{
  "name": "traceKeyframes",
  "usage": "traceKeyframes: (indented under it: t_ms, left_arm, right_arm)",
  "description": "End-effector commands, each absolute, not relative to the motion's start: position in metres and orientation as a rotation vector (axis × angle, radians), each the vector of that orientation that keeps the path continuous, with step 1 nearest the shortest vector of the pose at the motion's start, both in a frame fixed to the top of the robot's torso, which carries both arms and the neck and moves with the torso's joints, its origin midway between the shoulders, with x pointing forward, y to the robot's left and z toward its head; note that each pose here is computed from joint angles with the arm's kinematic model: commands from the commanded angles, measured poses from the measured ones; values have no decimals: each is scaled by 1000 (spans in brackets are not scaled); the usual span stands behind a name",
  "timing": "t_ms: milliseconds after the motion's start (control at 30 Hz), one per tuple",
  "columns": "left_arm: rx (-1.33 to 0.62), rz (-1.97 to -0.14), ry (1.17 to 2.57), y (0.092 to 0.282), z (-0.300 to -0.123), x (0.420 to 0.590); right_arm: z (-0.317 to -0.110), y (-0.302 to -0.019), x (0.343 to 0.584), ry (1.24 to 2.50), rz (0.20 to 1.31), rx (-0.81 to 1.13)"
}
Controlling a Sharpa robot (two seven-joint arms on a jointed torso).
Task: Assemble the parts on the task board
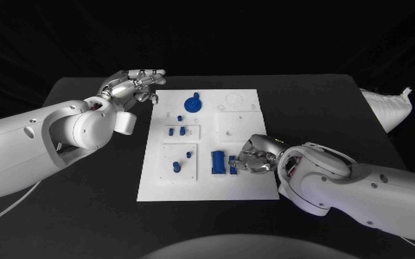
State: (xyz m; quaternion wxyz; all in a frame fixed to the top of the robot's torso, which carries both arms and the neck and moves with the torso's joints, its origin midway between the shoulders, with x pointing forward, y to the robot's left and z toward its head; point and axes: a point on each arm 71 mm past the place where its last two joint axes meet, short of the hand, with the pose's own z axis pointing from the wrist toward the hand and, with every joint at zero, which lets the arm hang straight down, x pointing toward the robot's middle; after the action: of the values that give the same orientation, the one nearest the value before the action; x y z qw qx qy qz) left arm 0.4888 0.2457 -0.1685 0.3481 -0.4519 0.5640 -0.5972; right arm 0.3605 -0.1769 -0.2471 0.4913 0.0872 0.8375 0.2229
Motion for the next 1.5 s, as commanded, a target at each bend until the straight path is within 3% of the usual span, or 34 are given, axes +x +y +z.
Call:
traceKeyframes:
  t_ms: [33,133,300,533,767,1000,1200,1233,1500]
  left_arm:
    - [-1155,-1571,1466,243,-167,488]
    - [-1155,-1570,1465,243,-167,489]
    - [-1155,-1569,1461,243,-168,491]
    - [-1208,-1570,1459,239,-181,493]
    - [-1281,-1560,1443,238,-202,503]
    - [-1335,-1539,1396,237,-220,510]
    - [-1368,-1534,1374,229,-233,513]
    - [-1350,-1500,1428,229,-235,512]
    - [-1338,-1462,1403,224,-235,506]
  right_arm:
    - [-246,-179,361,2009,544,213]
    - [-243,-183,362,1973,597,257]
    - [-234,-193,374,1885,805,393]
    - [-219,-214,417,1724,1139,725]
    - [-223,-220,456,1568,1318,984]
    - [-233,-219,493,1470,1397,1079]
    - [-237,-218,509,1433,1439,1082]
    - [-240,-221,508,1476,1315,1068]
    - [-236,-215,501,1420,1313,1095]
